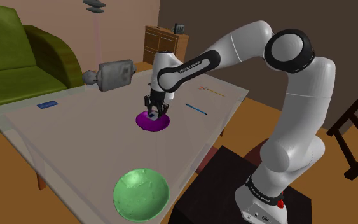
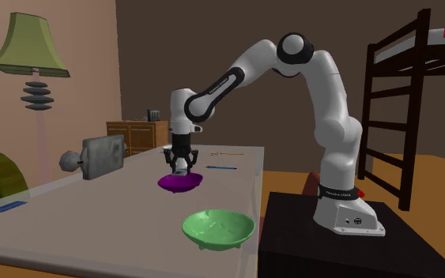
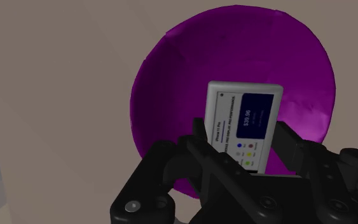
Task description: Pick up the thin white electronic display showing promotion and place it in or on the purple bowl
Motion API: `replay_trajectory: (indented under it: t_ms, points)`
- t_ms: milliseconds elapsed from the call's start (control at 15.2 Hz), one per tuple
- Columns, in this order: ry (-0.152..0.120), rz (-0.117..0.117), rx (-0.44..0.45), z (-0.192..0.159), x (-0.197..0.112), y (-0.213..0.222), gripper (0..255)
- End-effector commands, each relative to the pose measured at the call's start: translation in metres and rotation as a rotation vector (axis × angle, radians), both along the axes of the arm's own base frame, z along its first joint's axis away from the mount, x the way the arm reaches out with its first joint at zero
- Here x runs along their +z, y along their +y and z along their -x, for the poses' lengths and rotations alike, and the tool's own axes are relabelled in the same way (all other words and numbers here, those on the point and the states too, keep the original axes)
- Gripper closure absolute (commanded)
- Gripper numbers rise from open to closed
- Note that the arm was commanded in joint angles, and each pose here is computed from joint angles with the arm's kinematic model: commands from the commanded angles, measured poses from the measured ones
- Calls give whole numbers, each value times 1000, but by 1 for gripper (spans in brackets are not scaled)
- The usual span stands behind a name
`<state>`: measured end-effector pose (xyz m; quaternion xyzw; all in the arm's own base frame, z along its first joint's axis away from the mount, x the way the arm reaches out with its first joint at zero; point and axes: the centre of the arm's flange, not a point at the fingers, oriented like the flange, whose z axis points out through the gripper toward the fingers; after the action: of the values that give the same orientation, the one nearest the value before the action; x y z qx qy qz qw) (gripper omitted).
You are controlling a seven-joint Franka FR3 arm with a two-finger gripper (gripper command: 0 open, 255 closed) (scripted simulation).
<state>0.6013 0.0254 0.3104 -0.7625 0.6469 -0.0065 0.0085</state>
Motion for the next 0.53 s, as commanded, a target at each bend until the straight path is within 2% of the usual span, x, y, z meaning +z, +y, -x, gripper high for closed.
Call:
replay_trajectory:
  t_ms: [0,132,462]
  points:
    - [0,0,0,-1,-11,0,255]
    - [0,0,0,-1,-23,0,255]
    - [0,0,0,-1,-23,0,255]
